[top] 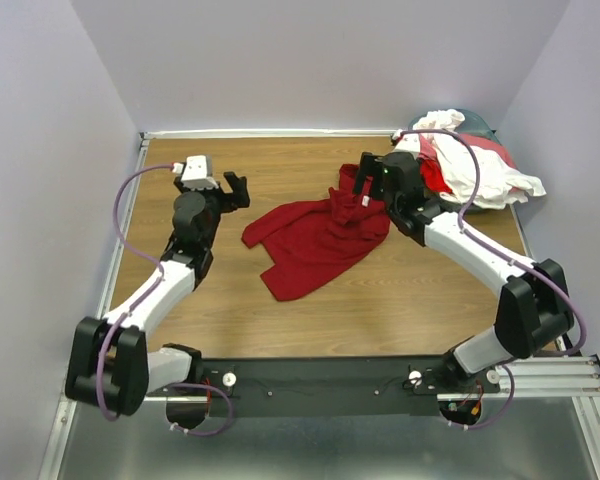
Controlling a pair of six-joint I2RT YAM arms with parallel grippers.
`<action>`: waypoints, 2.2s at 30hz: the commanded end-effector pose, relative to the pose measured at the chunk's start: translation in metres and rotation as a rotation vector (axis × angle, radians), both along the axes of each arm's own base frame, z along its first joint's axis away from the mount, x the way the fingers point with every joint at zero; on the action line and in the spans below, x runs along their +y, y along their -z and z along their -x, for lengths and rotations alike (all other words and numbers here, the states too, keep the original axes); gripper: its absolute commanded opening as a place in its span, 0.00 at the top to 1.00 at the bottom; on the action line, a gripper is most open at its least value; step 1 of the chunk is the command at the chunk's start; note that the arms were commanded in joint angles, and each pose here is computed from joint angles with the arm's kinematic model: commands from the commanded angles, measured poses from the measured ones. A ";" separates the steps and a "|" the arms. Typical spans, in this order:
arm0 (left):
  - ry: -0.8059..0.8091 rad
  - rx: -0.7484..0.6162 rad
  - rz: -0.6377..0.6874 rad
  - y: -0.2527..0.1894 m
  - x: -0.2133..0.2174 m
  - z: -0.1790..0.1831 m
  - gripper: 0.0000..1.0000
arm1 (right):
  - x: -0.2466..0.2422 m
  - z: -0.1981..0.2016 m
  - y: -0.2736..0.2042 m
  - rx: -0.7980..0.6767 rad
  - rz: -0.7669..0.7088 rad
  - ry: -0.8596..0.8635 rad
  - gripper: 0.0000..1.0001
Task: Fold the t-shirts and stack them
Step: Move the tshirt to the center of the board, then flatten the tshirt out
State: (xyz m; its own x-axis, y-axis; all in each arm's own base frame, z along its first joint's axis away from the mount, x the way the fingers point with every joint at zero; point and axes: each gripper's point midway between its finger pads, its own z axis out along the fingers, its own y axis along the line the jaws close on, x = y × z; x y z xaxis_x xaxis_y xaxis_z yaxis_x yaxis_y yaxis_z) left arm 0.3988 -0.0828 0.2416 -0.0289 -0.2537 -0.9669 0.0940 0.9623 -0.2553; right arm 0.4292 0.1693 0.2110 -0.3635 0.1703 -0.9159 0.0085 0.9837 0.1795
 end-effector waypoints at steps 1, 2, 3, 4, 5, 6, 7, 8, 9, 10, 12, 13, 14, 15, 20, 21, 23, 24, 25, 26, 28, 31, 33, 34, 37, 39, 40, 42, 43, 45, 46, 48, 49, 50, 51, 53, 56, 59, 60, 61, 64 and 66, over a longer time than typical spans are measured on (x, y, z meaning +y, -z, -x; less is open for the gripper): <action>-0.009 0.044 -0.016 0.010 -0.008 -0.021 0.08 | 0.031 0.001 0.031 0.061 -0.061 -0.123 0.02; 0.009 0.077 -0.024 0.021 -0.013 -0.028 0.10 | 0.034 0.001 0.044 0.088 -0.059 -0.133 0.03; 0.015 0.095 -0.025 0.026 -0.015 -0.031 0.11 | 0.039 0.002 0.053 0.111 -0.067 -0.156 0.03; 0.019 0.131 -0.031 0.036 -0.017 -0.033 0.14 | 0.040 0.004 0.059 0.125 -0.066 -0.160 0.04; 0.028 0.143 -0.029 0.037 -0.021 -0.037 0.16 | 0.041 0.004 0.066 0.138 -0.066 -0.166 0.04; 0.030 0.180 -0.031 0.051 -0.023 -0.040 0.17 | 0.043 0.004 0.072 0.150 -0.066 -0.171 0.04; 0.032 0.209 -0.026 0.058 -0.025 -0.040 0.19 | 0.043 0.003 0.075 0.155 -0.065 -0.170 0.04; 0.032 0.236 -0.023 0.067 -0.028 -0.044 0.22 | 0.043 0.003 0.079 0.161 -0.060 -0.169 0.04; 0.030 0.260 -0.018 0.074 -0.029 -0.045 0.25 | 0.043 0.002 0.079 0.162 -0.058 -0.168 0.04; 0.026 0.299 -0.020 0.084 -0.029 -0.044 0.27 | 0.043 0.001 0.078 0.159 -0.055 -0.168 0.04; 0.023 0.356 -0.001 0.102 -0.034 -0.048 0.31 | 0.044 -0.001 0.075 0.148 -0.056 -0.168 0.04; 0.021 0.399 0.002 0.114 -0.035 -0.045 0.34 | 0.044 -0.003 0.074 0.143 -0.053 -0.165 0.04; 0.012 0.417 0.016 0.118 -0.037 -0.046 0.35 | 0.044 -0.005 0.072 0.136 -0.050 -0.165 0.04; 0.004 0.451 0.007 0.130 -0.038 -0.046 0.36 | 0.044 -0.009 0.068 0.125 -0.051 -0.155 0.04; -0.077 0.549 -0.015 0.161 -0.033 -0.028 0.36 | 0.055 -0.028 0.072 0.119 -0.041 -0.187 0.04; -0.085 0.546 0.004 0.159 -0.032 -0.026 0.36 | 0.061 -0.035 0.069 0.109 -0.043 -0.200 0.05; -0.097 0.539 0.017 0.158 -0.029 -0.021 0.36 | 0.069 -0.044 0.072 0.109 -0.038 -0.224 0.05; -0.106 0.532 0.025 0.156 -0.026 -0.016 0.36 | 0.074 -0.048 0.086 0.129 -0.029 -0.241 0.06; -0.114 0.523 0.040 0.155 -0.025 -0.013 0.36 | 0.084 -0.054 0.079 0.111 -0.036 -0.278 0.07; -0.121 0.531 0.045 0.159 -0.022 -0.007 0.36 | 0.088 -0.057 0.084 0.117 -0.035 -0.295 0.08; -0.108 0.516 0.078 0.153 -0.025 -0.003 0.36 | 0.098 -0.068 0.094 0.125 -0.026 -0.326 0.08; -0.097 0.527 0.097 0.160 -0.025 0.007 0.36 | 0.102 -0.077 0.115 0.151 -0.007 -0.324 0.10; -0.094 0.542 0.113 0.165 -0.026 0.014 0.36 | 0.105 -0.083 0.120 0.152 0.000 -0.322 0.10; -0.093 0.540 0.119 0.164 -0.026 0.015 0.36 | 0.105 -0.085 0.128 0.161 0.007 -0.320 0.10; -0.109 0.544 0.136 0.167 -0.023 0.024 0.37 | 0.106 -0.087 0.140 0.181 0.012 -0.318 0.10; -0.118 0.544 0.141 0.168 -0.020 0.027 0.37 | 0.107 -0.087 0.143 0.187 0.008 -0.320 0.11; -0.113 0.547 0.143 0.169 -0.021 0.029 0.38 | 0.107 -0.087 0.145 0.191 0.006 -0.320 0.11; -0.105 0.559 0.153 0.173 -0.024 0.031 0.39 | 0.108 -0.088 0.147 0.194 0.002 -0.323 0.11; -0.099 0.560 0.161 0.175 -0.026 0.031 0.39 | 0.109 -0.088 0.147 0.194 0.001 -0.324 0.11; -0.090 0.577 0.160 0.182 -0.030 0.033 0.41 | 0.109 -0.089 0.147 0.192 0.000 -0.321 0.11; -0.085 0.575 0.162 0.183 -0.031 0.031 0.41 | 0.109 -0.090 0.147 0.192 0.002 -0.320 0.11; -0.079 0.582 0.154 0.185 -0.034 0.030 0.43 | 0.109 -0.091 0.147 0.189 0.005 -0.317 0.11; -0.079 0.574 0.154 0.184 -0.035 0.029 0.43 | 0.108 -0.092 0.148 0.189 0.010 -0.315 0.11; -0.081 0.574 0.153 0.184 -0.035 0.028 0.44 | 0.109 -0.092 0.149 0.191 0.009 -0.317 0.11; -0.081 0.573 0.150 0.184 -0.035 0.027 0.44 | 0.108 -0.092 0.152 0.195 0.010 -0.315 0.11; -0.080 0.573 0.145 0.183 -0.035 0.026 0.44 | 0.109 -0.092 0.153 0.197 0.010 -0.316 0.11; -0.079 0.577 0.134 0.184 -0.036 0.025 0.45 | 0.109 -0.092 0.157 0.204 0.007 -0.313 0.11; -0.077 0.589 0.121 0.186 -0.037 0.024 0.48 | 0.110 -0.092 0.156 0.204 0.003 -0.316 0.11; -0.076 0.590 0.114 0.186 -0.037 0.022 0.49 | 0.110 -0.092 0.156 0.202 0.003 -0.315 0.11; -0.075 0.597 0.109 0.188 -0.038 0.023 0.49 | 0.110 -0.092 0.155 0.202 0.005 -0.316 0.11; -0.071 0.612 0.090 0.190 -0.039 0.023 0.49 | 0.109 -0.091 0.154 0.201 0.005 -0.311 0.11; -0.071 0.619 0.080 0.191 -0.040 0.023 0.49 | 0.108 -0.091 0.154 0.201 0.007 -0.310 0.11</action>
State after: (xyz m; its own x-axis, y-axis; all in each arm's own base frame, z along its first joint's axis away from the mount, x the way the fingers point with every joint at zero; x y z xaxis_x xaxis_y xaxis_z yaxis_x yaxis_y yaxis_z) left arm 0.3746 -0.1202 0.0523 -0.5402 -0.3759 -0.7529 -0.1621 0.9244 -0.3453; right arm 0.5161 0.2744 0.0580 -0.5739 0.0182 -0.8187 -0.2489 0.9486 0.1955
